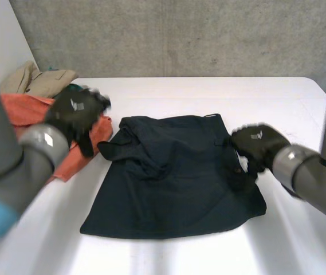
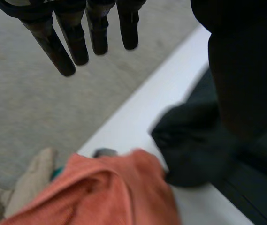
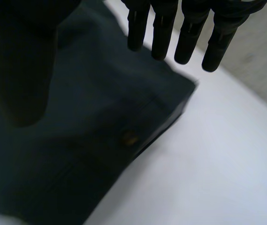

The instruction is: Fold the laundry.

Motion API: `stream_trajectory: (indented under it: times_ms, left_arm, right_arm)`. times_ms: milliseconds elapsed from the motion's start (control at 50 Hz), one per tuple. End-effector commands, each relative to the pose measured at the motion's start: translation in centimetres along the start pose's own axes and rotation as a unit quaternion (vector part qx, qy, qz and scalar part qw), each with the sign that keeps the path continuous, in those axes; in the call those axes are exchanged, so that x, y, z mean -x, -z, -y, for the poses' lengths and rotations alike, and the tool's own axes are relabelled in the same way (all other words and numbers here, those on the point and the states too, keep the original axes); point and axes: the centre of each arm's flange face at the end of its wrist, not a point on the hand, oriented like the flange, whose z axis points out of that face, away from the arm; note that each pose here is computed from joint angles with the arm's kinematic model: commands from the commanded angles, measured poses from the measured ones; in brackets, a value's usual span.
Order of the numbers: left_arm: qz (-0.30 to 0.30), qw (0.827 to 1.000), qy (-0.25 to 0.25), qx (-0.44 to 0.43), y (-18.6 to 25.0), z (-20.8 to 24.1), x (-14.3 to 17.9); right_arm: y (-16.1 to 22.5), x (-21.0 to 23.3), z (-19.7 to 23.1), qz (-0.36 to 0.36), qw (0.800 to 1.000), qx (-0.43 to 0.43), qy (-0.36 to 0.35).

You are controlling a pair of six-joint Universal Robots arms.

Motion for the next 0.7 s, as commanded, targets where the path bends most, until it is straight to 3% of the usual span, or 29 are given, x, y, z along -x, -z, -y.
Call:
stream_trajectory:
  times_ms: [20, 160, 380, 540, 700]
  left_arm:
    - [-0.091, 0.993, -0.061, 0.049, 7.4, -5.0, -5.4]
    - [-0.130, 0.985, -0.041, 0.105, 9.3, -8.1, -7.2]
    - [-0.119, 0.985, -0.033, 0.124, 6.3, -9.4, -7.1]
    - [-0.129, 0.981, -0.071, 0.124, 4.5, -10.5, -8.2]
    - [-0.090, 0.984, -0.129, 0.081, 1.9, -10.8, -8.8]
  right_arm:
    - [2.2, 0.1, -4.0, 0.074, 0.997, 0.016, 0.020]
    - [2.6, 0.9, -6.5, 0.128, 0.991, 0.005, 0.048]
    - [0.7, 0.7, -8.0, 0.121, 0.992, -0.025, 0.037]
    - [-1.0, 1.2, -8.8, 0.109, 0.990, -0.060, 0.073]
    - [-2.5, 1.5, -8.6, 0.071, 0.986, -0.099, 0.112]
